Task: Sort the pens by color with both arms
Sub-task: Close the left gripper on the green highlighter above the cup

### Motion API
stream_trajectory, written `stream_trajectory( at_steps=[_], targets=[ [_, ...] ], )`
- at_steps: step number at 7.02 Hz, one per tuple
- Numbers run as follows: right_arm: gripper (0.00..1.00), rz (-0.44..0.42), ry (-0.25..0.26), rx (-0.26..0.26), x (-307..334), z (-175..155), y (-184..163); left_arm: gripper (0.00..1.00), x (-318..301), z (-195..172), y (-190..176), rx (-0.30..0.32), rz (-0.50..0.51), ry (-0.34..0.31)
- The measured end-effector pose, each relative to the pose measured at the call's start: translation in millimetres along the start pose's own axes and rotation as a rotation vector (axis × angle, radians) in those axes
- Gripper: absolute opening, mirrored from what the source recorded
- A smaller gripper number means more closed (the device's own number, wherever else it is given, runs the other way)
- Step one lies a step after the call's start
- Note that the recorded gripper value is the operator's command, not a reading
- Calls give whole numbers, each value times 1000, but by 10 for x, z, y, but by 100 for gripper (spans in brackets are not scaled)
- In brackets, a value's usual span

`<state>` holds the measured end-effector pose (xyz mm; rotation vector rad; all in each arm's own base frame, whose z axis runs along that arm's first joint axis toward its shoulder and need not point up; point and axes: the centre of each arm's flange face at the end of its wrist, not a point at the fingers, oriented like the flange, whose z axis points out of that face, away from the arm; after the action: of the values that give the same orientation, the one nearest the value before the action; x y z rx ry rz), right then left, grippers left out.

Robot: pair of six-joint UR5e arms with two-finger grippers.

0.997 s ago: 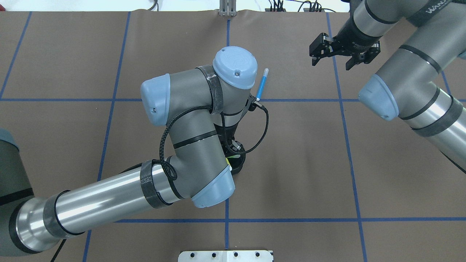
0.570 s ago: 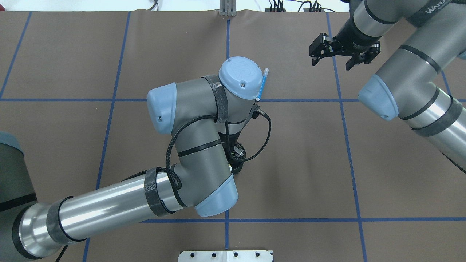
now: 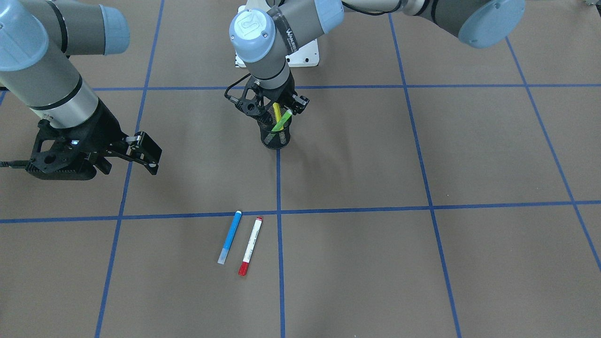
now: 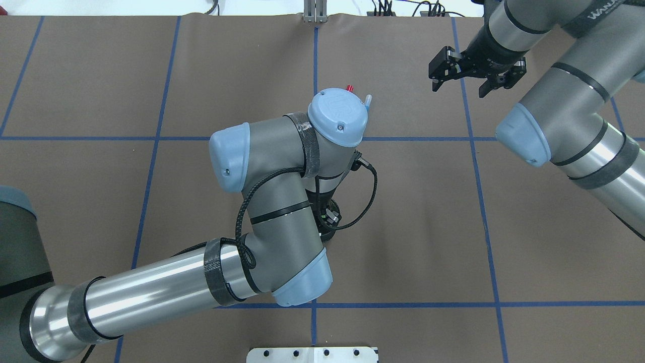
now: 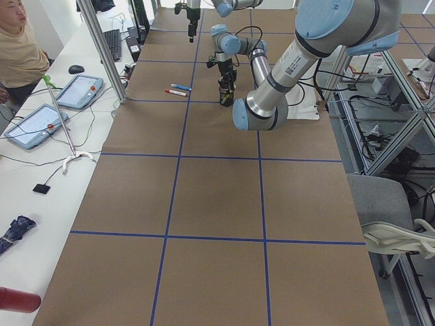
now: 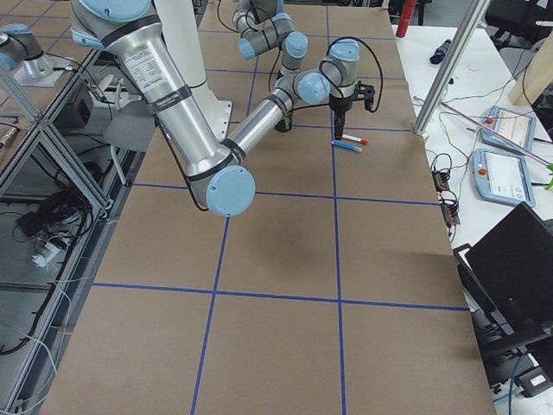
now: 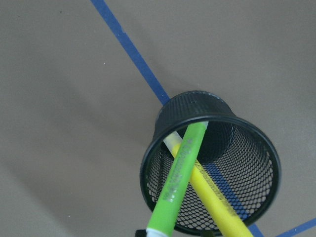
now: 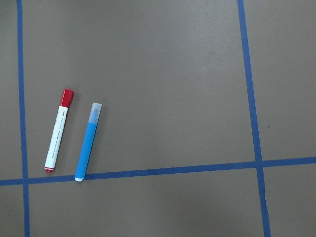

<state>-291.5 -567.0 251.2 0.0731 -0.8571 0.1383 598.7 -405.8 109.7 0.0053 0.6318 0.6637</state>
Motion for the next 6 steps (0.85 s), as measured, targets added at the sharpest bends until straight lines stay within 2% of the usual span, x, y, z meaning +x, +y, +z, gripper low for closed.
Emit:
stream_trajectory(
  at_steps=[6],
  targets=[
    [99,0,0,0,2,5,-4,47,1,2,-38,15,10,-4]
  ],
)
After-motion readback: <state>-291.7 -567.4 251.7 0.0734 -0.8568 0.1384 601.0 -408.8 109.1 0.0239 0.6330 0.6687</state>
